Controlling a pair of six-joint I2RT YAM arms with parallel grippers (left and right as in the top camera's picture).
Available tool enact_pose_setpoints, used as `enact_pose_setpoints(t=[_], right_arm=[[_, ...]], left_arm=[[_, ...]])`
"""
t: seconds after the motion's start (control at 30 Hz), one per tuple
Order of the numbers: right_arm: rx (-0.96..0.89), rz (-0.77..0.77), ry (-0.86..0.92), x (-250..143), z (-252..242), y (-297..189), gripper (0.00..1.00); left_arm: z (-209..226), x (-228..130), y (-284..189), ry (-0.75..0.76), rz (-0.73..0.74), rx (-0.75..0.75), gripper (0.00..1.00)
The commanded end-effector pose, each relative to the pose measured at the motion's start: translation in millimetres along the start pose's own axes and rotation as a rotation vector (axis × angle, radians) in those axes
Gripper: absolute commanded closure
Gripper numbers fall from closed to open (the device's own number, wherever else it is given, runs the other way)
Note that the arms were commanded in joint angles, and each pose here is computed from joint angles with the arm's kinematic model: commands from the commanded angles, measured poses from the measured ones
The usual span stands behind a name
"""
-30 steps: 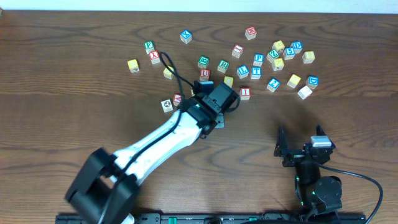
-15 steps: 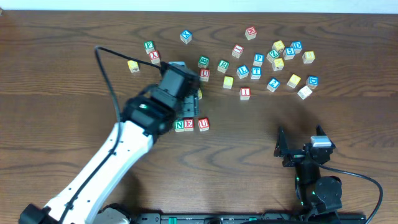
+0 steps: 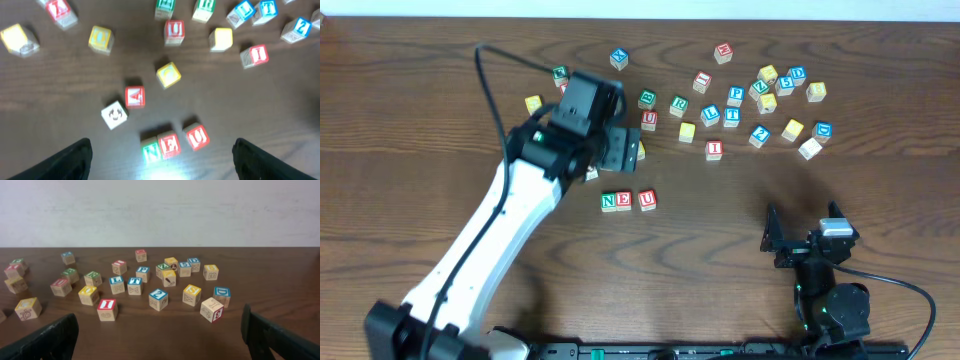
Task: Spell out NEURIPS
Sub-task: 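Move the left gripper up to the green R block in the pile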
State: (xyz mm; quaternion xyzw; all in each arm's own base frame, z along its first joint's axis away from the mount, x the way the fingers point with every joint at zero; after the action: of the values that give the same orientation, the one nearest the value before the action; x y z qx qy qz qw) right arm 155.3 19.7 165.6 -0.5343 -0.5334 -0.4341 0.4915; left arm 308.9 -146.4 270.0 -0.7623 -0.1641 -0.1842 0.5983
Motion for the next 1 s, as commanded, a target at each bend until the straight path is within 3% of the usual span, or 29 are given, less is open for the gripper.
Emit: enact_pose_setpoints(t=[0.0,0.23,0.5,0.97], right_arm=[[-0.011,0.005,0.012,-1,-1,0,0.01],[-0.011,0.005,0.012,-1,-1,0,0.01],[-0.011,0.005,0.012,-1,-1,0,0.01],[-0.011,0.005,0.013,-1,-1,0,0.01]], left_arm=[[-13,31,4,0.088,0.007,-0.009,0.12],[-32,74,47,0.164,0.092,0.018,0.12],[-48,84,105,0.267,0.156,0.023,0.11],[-84,93,147,0.343,0.011,-0.044,0.06]])
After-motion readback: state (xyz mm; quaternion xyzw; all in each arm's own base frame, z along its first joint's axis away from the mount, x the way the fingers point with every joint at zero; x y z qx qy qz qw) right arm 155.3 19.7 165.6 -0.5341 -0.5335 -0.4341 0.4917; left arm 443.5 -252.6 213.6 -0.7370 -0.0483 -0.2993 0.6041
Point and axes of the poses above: each gripper's point midway between its finger pads, its own y axis out along the fingers, its own z axis along the line the jaws close on, x = y × z, the point moved 9 cm from there along -y, back along the fingers, and after that the axes turned 11 degrees about -y, right-handed, at the moved point
